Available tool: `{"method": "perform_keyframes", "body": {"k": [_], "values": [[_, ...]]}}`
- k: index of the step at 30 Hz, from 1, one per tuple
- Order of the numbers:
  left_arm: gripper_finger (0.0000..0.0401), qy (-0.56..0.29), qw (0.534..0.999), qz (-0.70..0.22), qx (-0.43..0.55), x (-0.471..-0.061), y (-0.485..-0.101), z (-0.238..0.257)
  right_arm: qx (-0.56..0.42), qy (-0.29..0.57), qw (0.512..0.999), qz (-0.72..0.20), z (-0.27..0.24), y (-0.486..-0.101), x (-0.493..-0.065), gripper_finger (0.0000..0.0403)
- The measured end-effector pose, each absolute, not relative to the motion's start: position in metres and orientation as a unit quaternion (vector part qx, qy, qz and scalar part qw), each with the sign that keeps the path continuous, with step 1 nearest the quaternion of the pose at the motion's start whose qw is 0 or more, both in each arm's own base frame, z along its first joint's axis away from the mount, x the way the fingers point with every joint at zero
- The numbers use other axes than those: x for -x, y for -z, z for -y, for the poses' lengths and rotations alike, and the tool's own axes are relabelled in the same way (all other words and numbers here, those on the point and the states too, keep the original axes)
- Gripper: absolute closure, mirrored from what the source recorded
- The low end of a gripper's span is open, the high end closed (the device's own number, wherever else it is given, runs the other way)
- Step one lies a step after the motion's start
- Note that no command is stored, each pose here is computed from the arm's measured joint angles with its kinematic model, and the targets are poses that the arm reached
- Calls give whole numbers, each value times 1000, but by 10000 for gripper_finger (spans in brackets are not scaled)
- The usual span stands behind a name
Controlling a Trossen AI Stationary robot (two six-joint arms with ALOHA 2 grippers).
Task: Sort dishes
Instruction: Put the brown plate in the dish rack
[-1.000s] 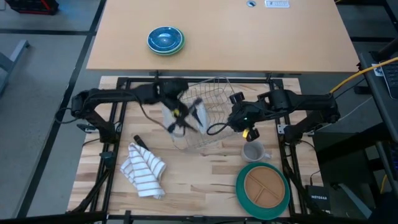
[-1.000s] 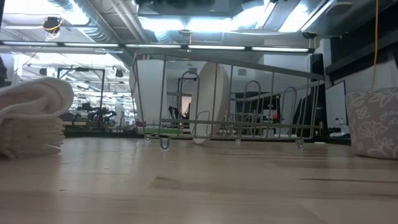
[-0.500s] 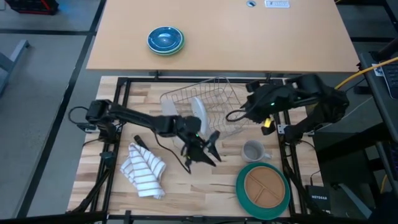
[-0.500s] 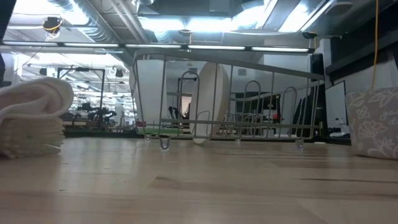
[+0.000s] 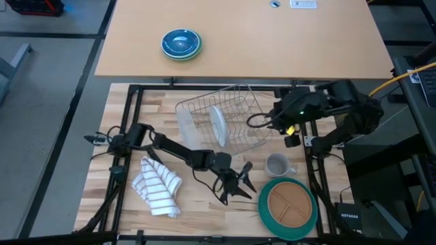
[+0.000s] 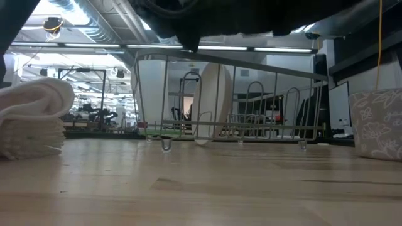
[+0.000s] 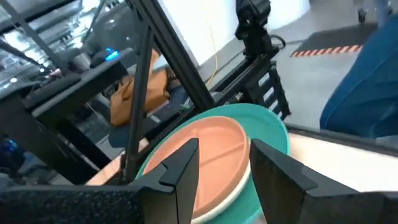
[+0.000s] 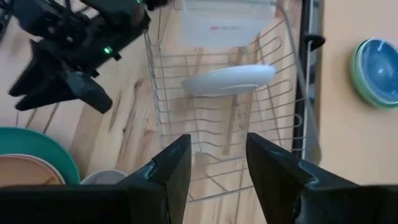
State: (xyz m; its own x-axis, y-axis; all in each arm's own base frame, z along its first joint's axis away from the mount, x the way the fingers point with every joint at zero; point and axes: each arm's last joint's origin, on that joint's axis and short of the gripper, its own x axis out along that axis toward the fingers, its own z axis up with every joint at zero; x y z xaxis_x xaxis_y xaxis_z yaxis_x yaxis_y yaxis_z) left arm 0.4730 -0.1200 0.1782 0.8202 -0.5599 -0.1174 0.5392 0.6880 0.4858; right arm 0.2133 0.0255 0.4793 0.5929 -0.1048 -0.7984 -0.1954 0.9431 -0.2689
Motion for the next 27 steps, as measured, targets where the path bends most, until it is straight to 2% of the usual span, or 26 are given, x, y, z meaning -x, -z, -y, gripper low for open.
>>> {"method": "perform_keyframes", "body": {"k": [6,13,22,27], "values": [[268,326,912,-16,-249,-481,-153,141,156,-36,854,-495,-28,-457,-228,244],[268,343,904,-25,-252,-479,-146,157,160,-41,826,-538,-30,-431,-237,244],[268,350,901,-3,-255,-473,-164,169,178,-60,795,-577,-42,-405,-241,244],[268,327,908,-11,-260,-472,-174,166,165,-60,788,-591,-58,-396,-238,244]]}}
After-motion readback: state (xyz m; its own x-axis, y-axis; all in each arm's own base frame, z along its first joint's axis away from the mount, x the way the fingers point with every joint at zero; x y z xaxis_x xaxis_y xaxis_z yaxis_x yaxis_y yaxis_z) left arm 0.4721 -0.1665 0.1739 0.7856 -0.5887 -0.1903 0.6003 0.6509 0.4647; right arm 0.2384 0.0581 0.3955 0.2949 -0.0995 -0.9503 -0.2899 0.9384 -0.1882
